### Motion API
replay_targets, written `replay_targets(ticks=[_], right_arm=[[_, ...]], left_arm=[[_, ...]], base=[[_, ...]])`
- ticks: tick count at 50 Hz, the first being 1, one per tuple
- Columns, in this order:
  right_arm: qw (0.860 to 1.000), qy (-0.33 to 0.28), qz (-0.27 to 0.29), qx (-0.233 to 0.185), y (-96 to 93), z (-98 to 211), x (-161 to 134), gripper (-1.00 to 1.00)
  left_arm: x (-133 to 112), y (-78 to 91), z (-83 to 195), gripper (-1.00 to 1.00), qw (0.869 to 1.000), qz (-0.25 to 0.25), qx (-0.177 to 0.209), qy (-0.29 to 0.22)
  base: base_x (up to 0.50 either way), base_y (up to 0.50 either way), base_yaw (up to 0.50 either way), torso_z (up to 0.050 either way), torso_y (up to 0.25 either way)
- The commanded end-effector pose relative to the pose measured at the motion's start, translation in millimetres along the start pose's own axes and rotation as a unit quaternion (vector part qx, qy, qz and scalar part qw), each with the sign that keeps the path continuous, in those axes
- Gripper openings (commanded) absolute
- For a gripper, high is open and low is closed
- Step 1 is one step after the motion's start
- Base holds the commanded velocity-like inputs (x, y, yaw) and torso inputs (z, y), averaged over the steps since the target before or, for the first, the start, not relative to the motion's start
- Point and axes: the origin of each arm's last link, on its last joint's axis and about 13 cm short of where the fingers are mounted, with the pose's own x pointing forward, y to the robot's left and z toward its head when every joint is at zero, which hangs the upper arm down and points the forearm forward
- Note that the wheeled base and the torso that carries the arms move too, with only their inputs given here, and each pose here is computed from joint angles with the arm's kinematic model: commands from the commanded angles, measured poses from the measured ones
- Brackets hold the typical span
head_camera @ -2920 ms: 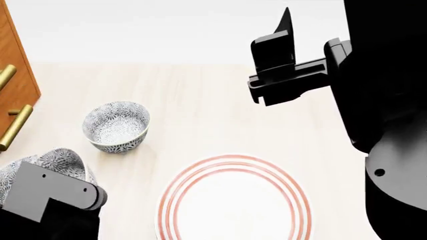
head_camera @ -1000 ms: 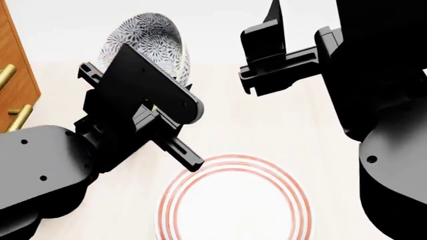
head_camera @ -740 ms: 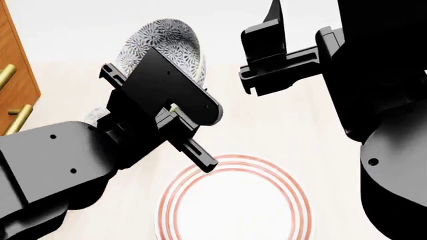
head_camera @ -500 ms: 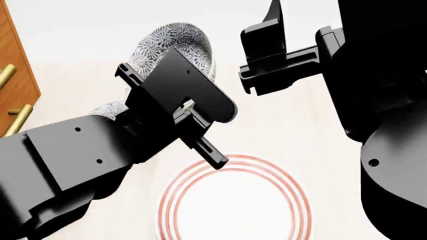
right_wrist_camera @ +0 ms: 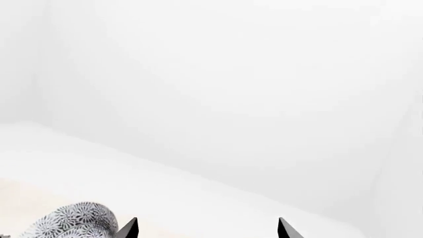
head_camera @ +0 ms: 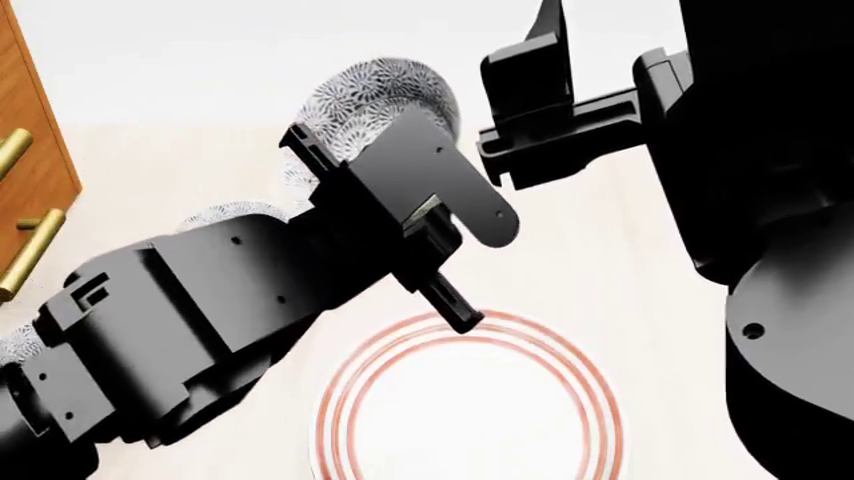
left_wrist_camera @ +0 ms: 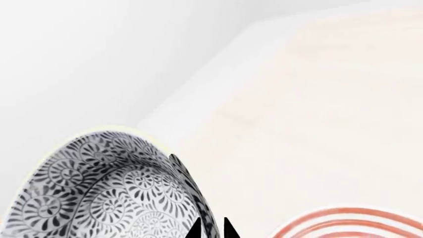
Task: Put the bowl at the front on the plate.
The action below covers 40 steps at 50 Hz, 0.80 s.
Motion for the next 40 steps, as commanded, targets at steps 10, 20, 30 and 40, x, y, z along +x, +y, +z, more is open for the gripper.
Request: replay_targets(ticks=[10,20,30,40], right_arm=[[1.0,-0.008,0.001,-0.008,-1.8,9,0,1.0],[1.0,-0.006,0.001,-0.009,-1.7,9,0,1.0],[1.0,-0.001,0.005,-0.011,0.6,8,4,1.0],[1.0,0.001,0.009,-0.014,1.7,8,5,1.0]], left_arm=[[19,-1.2,-8,-1.0,0.998,0.003,0.051,0.032],[22,3.1,-13,-1.0,0.997,-0.008,0.058,0.043],[18,1.6,-2,-1.0,0.996,-0.03,0.07,0.05],[16,-8.8,-1,-1.0,0.991,-0.071,0.098,0.051]], base=[[0.0,0.0,0.0,0.0,0.0],[0.0,0.0,0.0,0.0,0.001],[0.0,0.0,0.0,0.0,0.0],[0.0,0.0,0.0,0.0,0.001]])
